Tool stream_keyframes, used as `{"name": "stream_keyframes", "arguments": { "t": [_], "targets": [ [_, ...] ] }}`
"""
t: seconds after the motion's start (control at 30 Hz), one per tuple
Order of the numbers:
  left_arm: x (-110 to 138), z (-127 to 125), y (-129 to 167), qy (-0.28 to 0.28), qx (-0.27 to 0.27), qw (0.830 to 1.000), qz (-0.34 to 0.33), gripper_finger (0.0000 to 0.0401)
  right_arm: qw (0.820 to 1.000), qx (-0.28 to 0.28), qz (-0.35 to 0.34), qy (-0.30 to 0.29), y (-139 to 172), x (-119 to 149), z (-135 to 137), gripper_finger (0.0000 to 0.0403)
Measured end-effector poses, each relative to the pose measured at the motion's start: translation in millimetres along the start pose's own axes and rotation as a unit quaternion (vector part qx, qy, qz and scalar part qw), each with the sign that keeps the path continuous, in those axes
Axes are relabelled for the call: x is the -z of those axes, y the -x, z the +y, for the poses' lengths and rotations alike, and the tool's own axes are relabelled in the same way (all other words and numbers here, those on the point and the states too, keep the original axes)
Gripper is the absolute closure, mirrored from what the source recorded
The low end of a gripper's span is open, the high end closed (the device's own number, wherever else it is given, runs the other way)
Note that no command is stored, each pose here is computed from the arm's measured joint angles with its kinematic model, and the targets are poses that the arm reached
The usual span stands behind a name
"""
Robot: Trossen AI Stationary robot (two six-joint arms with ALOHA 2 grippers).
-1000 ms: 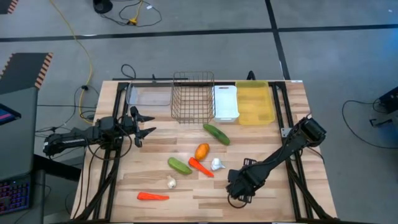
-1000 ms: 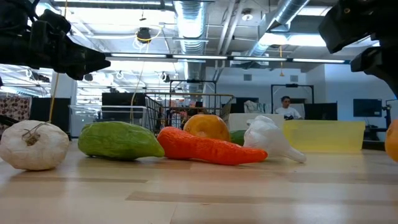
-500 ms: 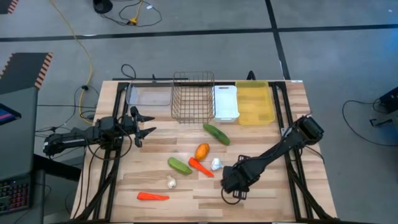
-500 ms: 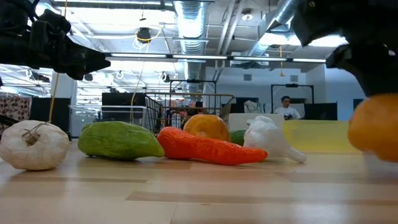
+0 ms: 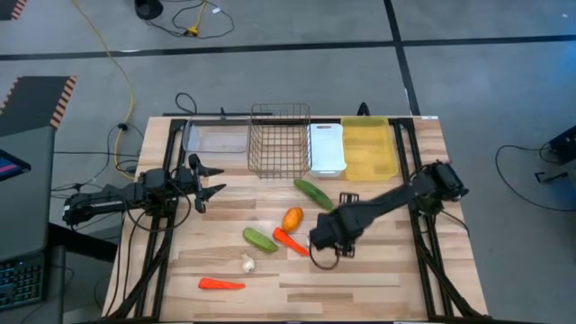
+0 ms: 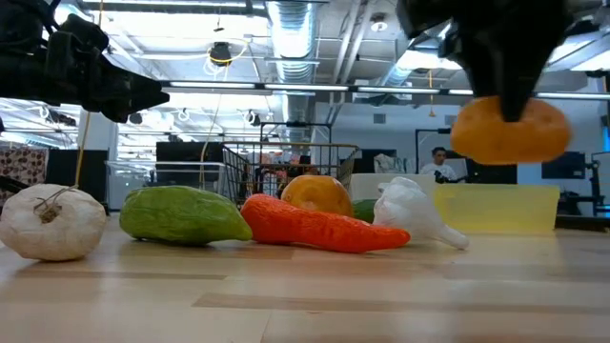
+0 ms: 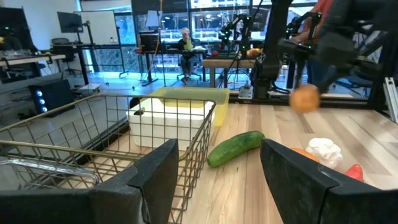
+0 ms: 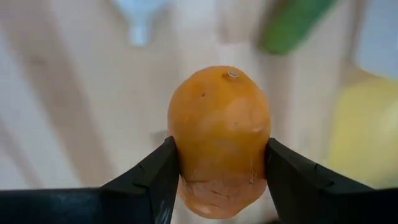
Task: Sort produce into baskets
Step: Put the bottom potato into the yellow bin
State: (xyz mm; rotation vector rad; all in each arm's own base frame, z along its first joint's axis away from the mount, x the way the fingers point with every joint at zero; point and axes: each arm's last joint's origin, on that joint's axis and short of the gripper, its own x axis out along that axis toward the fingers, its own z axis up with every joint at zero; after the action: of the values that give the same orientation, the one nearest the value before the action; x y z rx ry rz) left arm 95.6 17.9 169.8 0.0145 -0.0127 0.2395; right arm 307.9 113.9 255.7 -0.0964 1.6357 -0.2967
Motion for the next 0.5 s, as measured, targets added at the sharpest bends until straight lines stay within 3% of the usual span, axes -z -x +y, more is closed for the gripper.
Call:
{"name": "stream_keyframes", "arguments": {
  "t": [0.13, 0.3, 0.5],
  "targets": [
    [0, 0, 0, 0.000, 0.000, 1.000, 0.000, 0.0187, 0.999, 0.034, 0.032, 0.004, -1, -5, -27, 0.0171],
    [0, 0, 0, 0.000, 0.000, 1.000, 0.000, 0.0187, 0.999, 0.037, 0.034, 0.008, -2, -13, -59, 0.0171],
    [0, 0, 0, 0.000, 0.000, 1.000, 0.000, 0.0187, 0.997, 0.057, 0.010, -0.052, 7, -8, -108, 0.0171]
  ]
}}
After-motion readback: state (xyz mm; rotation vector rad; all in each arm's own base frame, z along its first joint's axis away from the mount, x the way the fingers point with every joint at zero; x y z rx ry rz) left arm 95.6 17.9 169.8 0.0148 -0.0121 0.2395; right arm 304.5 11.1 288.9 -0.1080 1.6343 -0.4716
